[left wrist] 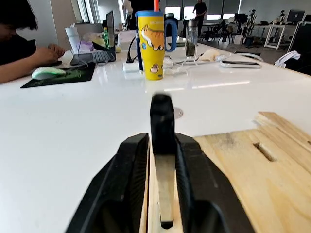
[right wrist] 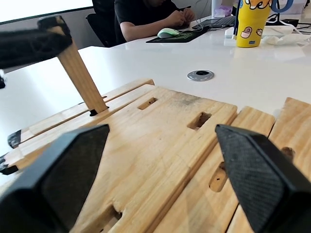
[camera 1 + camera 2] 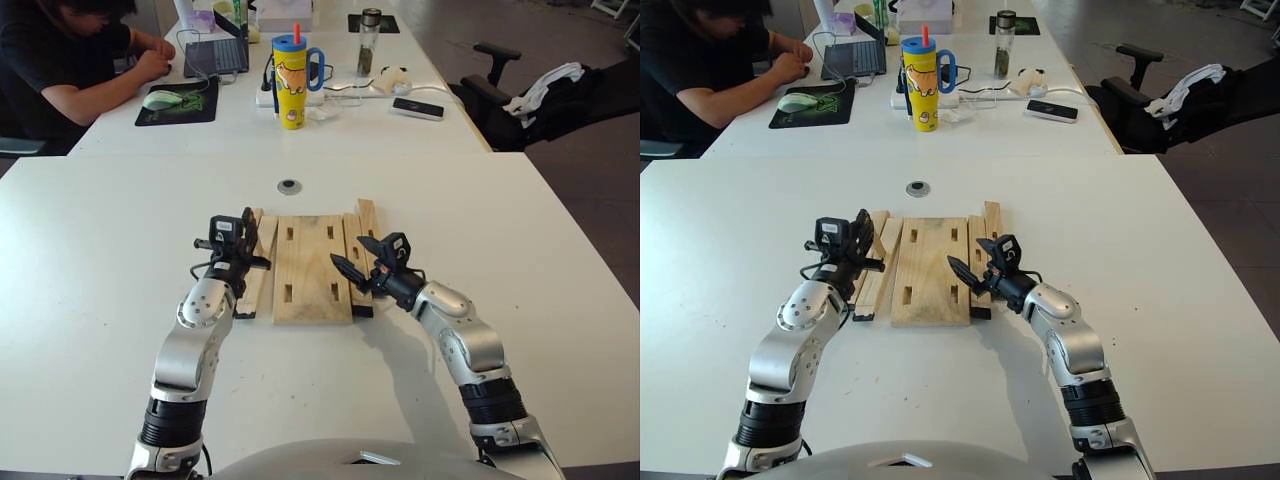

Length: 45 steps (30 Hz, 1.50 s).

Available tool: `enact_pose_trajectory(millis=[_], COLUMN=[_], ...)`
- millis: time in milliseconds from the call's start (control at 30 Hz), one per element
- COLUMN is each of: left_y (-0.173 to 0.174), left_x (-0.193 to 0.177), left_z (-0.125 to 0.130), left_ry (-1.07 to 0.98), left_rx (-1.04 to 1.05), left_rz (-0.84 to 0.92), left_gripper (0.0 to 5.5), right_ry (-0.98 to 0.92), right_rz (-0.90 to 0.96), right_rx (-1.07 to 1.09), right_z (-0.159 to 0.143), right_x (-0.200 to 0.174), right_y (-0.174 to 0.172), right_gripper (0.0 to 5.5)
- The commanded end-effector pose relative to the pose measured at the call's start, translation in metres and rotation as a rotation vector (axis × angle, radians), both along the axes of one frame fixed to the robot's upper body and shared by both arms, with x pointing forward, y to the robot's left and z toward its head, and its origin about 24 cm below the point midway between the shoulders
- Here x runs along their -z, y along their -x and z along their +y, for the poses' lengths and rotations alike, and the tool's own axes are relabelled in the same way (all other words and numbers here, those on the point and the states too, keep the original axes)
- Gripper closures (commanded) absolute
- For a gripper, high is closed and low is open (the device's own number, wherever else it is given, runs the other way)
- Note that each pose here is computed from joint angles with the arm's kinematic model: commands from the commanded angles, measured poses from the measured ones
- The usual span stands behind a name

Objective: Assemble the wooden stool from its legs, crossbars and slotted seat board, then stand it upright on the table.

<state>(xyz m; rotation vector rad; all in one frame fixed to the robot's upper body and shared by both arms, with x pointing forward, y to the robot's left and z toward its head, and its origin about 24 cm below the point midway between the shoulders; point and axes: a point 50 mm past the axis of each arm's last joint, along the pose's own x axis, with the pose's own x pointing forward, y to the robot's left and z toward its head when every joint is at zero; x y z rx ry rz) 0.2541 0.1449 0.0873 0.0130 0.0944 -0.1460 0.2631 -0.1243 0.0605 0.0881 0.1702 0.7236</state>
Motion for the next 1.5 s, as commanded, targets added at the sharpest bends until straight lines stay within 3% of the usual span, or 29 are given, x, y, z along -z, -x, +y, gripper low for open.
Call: enact_pose_trajectory(millis=[33, 200, 333, 433, 633, 867, 1067, 1133, 1267, 1333, 1500], left_y=[-0.003, -0.001, -0.021, -0.047, -0.073, -0.082, -0.080, -0.082, -0.073, -0.066, -0.079], left_x=[-0.030, -0.056, -0.092, -0.111, -0.106, -0.083, -0.108, -0.098, -0.003, 0.023, -0.001], left_z=[0.000, 0.009, 0.002, 0.007, 0.011, 0.002, -0.004, -0.005, 0.001, -0.002, -0.005], left_ry=[0.018, -0.003, 0.128, 0.166, 0.251, 0.248, 0.233, 0.247, 0.225, 0.196, 0.187], left_rx=[0.013, -0.018, 0.042, 0.053, 0.048, 0.087, 0.093, 0.074, -0.017, -0.023, -0.024], left_rz=[-0.169, -0.337, -0.450, -0.472, -0.399, -0.291, -0.393, -0.329, 0.059, 0.166, 0.063], left_gripper=[4.24, 4.24, 4.24, 4.67, 5.49, 5.49, 5.49, 5.49, 5.49, 5.49, 5.49], right_ry=[0.007, 0.003, -0.001, -0.004, -0.003, -0.011, -0.016, -0.016, -0.015, -0.014, -0.007], right_rz=[0.002, 0.010, 0.011, 0.006, -0.005, -0.008, -0.006, -0.006, -0.009, -0.010, -0.023], right_rx=[0.005, 0.013, 0.022, 0.020, -0.005, -0.007, -0.011, -0.008, -0.016, -0.020, -0.026], right_z=[0.000, 0.000, 0.001, 0.004, 0.011, 0.016, 0.018, 0.018, 0.021, 0.021, 0.021], right_x=[0.001, 0.003, 0.004, 0.002, 0.000, 0.000, 0.001, 0.001, 0.000, 0.000, -0.004], right_y=[0.000, 0.001, -0.001, -0.003, -0.008, -0.009, -0.009, -0.009, -0.009, -0.010, -0.014], right_gripper=[1.46, 1.46, 1.46, 1.46, 1.46, 1.46, 1.46, 1.46, 1.46, 1.46, 1.46])
